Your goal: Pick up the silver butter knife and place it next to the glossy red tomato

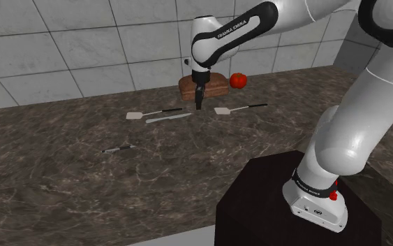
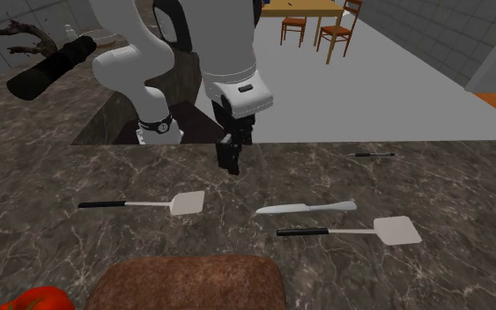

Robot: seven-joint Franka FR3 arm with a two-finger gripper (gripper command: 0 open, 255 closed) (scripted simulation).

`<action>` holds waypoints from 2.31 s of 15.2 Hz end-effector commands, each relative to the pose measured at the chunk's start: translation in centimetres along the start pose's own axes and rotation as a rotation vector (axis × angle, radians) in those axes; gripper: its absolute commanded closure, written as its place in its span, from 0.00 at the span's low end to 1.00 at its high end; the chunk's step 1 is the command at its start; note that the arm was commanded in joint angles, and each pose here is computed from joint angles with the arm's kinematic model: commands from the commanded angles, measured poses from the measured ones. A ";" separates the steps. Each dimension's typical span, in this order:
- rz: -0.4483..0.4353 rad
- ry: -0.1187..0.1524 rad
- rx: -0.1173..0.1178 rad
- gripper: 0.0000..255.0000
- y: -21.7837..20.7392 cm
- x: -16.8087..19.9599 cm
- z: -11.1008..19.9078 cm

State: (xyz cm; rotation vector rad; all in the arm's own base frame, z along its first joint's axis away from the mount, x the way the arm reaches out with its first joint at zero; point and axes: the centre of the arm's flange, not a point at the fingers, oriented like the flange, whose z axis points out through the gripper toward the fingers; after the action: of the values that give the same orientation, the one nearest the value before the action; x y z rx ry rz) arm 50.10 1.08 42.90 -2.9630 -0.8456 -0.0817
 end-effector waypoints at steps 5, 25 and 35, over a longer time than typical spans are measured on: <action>-0.121 0.057 0.000 0.00 1.3 6.1 3.3; -0.266 0.124 0.001 0.00 2.0 14.6 10.5; -0.266 0.124 0.001 1.00 1.8 14.5 10.4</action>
State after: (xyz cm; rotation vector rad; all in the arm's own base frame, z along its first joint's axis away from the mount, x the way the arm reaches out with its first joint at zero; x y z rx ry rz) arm 63.95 7.79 33.78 -2.7936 -1.2122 -0.2868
